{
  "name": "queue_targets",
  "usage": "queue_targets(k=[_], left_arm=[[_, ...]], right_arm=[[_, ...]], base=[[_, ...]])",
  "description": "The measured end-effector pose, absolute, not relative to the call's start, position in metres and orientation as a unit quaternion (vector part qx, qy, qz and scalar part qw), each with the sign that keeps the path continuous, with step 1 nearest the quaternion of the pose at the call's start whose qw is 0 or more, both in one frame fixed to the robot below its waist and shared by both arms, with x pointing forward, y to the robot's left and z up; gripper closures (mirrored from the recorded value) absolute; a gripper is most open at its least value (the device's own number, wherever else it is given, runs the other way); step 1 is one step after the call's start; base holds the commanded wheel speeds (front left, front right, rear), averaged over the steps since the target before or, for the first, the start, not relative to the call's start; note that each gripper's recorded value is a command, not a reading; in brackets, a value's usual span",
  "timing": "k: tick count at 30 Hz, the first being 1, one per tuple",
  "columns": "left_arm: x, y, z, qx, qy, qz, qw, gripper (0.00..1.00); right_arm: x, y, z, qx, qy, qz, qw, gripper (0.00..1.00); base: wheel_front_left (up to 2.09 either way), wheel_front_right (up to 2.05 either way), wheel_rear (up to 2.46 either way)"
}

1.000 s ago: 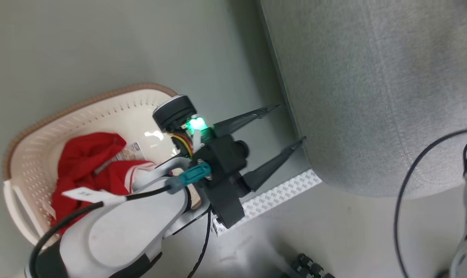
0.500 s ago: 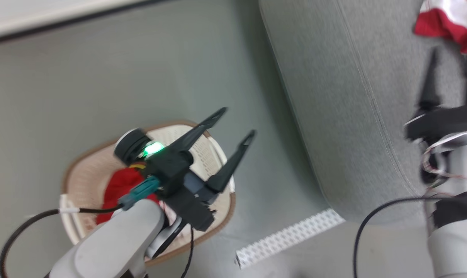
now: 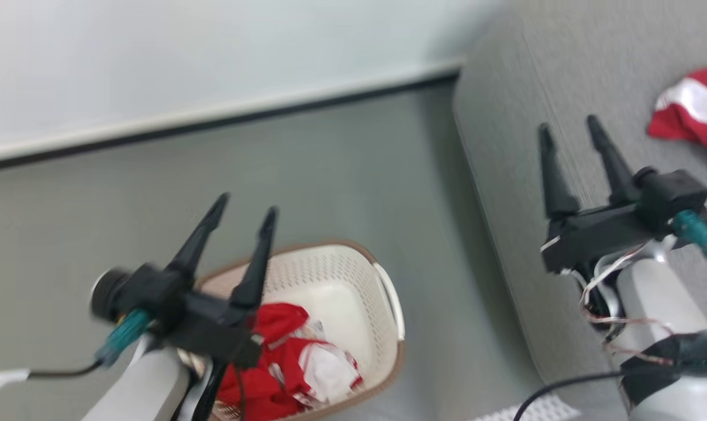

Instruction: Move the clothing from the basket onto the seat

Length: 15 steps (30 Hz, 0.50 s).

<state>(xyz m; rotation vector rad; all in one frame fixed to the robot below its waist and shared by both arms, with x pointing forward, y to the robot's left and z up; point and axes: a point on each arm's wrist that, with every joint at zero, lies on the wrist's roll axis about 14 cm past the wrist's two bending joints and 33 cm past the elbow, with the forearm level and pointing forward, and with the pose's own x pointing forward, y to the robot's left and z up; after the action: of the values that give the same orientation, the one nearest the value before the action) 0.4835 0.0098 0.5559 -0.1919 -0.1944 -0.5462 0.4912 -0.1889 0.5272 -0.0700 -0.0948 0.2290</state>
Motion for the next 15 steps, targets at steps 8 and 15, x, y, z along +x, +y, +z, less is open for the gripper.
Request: queue_targets(k=[8, 15], left_arm=[[0.449, 0.085, 0.565, -0.091, -0.104, -0.147, 0.979, 0.0], [0.41, 0.132, 0.567, -0.074, -0.113, -0.071, 0.988, 0.0]], right_arm=[[0.462, -0.144, 0.554, -0.023, -0.088, 0.168, 0.982, 0.0], [0.427, -0.119, 0.56, 0.006, -0.103, 0.186, 0.977, 0.0]], base=[[0.0, 0.0, 0.0], [0.0, 0.0, 0.0]])
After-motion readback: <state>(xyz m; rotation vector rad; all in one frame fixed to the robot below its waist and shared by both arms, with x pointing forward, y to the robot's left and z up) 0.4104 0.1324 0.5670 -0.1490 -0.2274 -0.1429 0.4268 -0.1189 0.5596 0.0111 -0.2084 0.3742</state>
